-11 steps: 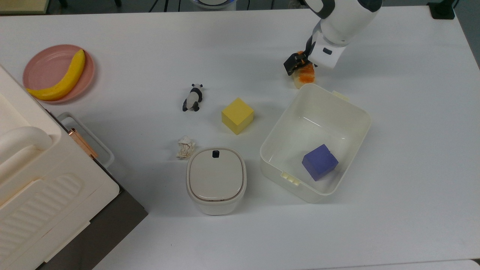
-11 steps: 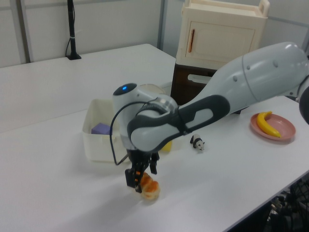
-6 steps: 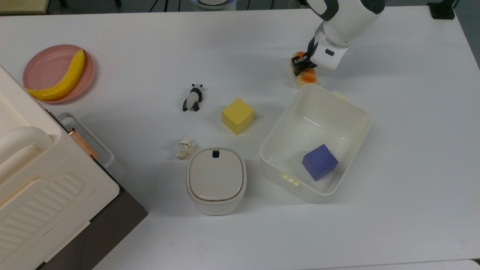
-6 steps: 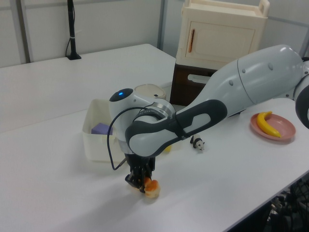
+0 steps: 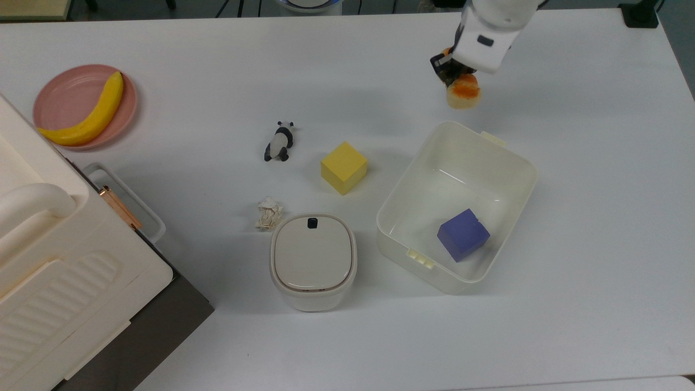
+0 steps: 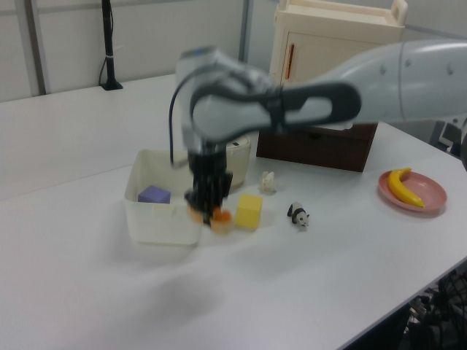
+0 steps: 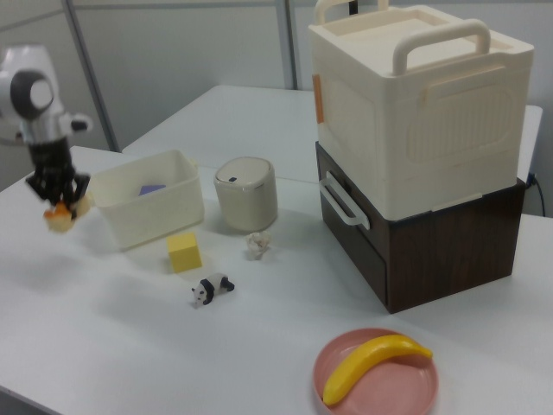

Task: Put the bread in the basket
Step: 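Carry the bread over the white basket and open the gripper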

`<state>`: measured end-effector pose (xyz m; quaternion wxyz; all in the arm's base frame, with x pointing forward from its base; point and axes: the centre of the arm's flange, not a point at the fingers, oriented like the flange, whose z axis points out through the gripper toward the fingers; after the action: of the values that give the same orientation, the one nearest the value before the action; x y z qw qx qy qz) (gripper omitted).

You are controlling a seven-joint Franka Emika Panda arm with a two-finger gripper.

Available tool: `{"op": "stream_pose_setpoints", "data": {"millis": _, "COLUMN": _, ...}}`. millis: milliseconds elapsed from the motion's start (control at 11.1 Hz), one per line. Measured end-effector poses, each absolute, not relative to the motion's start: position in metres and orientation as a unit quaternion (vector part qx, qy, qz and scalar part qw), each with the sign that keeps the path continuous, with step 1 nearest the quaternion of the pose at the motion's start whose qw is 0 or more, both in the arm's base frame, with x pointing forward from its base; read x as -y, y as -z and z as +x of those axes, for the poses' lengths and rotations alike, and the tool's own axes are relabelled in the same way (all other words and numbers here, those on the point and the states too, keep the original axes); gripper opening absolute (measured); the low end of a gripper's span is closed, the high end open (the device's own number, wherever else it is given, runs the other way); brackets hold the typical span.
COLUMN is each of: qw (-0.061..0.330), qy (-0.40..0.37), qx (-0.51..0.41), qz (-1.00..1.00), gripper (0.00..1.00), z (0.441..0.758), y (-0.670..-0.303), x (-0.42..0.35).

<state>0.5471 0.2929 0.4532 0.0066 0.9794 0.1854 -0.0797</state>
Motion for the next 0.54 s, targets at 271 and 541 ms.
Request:
{"op": "stream_pose_setpoints", "data": {"millis": 271, "qw": -0.06, "qy": 0.01, "qx": -0.083, "qz": 0.995, "gripper": 0.15, "z": 0.596, "y": -0.502, "x": -0.238}}
{"op": "stream_pose_setpoints", "data": {"millis": 541, "qw": -0.111, "qy": -0.122, "qx": 0.073, "qz": 0.984, "gripper": 0.15, "z": 0.645, "y": -0.506, "x": -0.22}}
